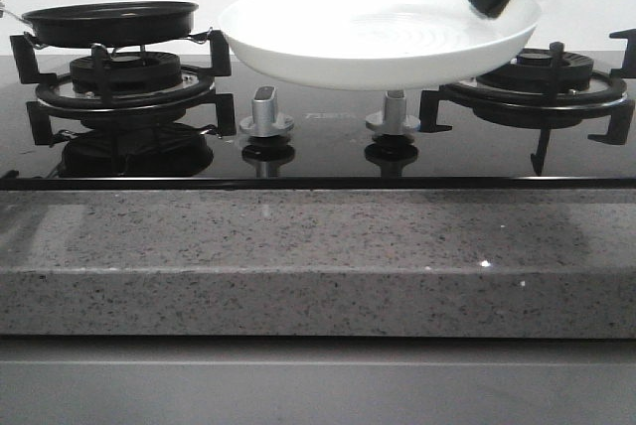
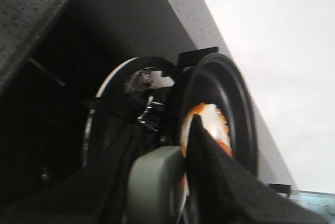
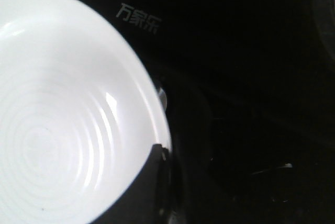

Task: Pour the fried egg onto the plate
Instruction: 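Lift the black frying pan by its green handle with the left gripper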

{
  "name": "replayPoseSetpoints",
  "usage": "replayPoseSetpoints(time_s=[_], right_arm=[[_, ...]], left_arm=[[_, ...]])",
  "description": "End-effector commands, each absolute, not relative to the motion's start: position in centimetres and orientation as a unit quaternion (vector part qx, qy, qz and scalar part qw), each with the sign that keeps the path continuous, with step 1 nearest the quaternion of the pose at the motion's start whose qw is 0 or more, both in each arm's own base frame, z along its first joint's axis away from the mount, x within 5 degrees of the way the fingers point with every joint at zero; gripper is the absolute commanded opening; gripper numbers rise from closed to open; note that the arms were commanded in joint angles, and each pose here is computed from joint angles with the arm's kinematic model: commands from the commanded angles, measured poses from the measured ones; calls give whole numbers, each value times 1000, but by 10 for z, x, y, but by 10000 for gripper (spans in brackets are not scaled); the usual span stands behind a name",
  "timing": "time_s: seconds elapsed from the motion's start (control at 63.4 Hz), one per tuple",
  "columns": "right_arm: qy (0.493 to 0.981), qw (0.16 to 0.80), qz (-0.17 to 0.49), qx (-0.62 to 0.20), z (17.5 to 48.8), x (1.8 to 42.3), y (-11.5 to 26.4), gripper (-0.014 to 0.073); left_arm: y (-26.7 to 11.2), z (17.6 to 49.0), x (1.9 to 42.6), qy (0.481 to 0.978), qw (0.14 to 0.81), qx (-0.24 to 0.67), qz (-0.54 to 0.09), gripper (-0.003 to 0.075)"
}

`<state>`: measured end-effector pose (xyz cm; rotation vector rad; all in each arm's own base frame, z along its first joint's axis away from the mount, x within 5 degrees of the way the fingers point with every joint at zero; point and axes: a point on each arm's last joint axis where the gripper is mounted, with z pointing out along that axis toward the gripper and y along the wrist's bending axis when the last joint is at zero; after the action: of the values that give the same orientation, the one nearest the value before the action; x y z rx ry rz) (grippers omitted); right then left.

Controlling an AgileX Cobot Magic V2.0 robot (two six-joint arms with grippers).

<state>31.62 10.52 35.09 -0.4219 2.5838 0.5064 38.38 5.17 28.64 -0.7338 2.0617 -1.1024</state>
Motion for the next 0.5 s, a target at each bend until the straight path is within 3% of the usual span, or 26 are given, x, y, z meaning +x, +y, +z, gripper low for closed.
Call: replayPoseSetpoints(time_s=[0.0, 0.079, 0.299, 0.489], right_arm=[[926, 280, 202, -150, 373, 311, 105, -117], [926, 280, 202, -150, 373, 311, 105, -117], [926, 280, 202, -150, 373, 311, 105, -117], [926, 280, 202, -150, 373, 311, 105, -117]], left_arm=[[49, 316, 380, 771, 371, -269, -443, 57], [49, 316, 380, 772, 373, -265, -441, -22], [48, 320, 378, 769, 373, -253, -453, -20], [44, 349, 367, 738, 413, -227, -483, -20]])
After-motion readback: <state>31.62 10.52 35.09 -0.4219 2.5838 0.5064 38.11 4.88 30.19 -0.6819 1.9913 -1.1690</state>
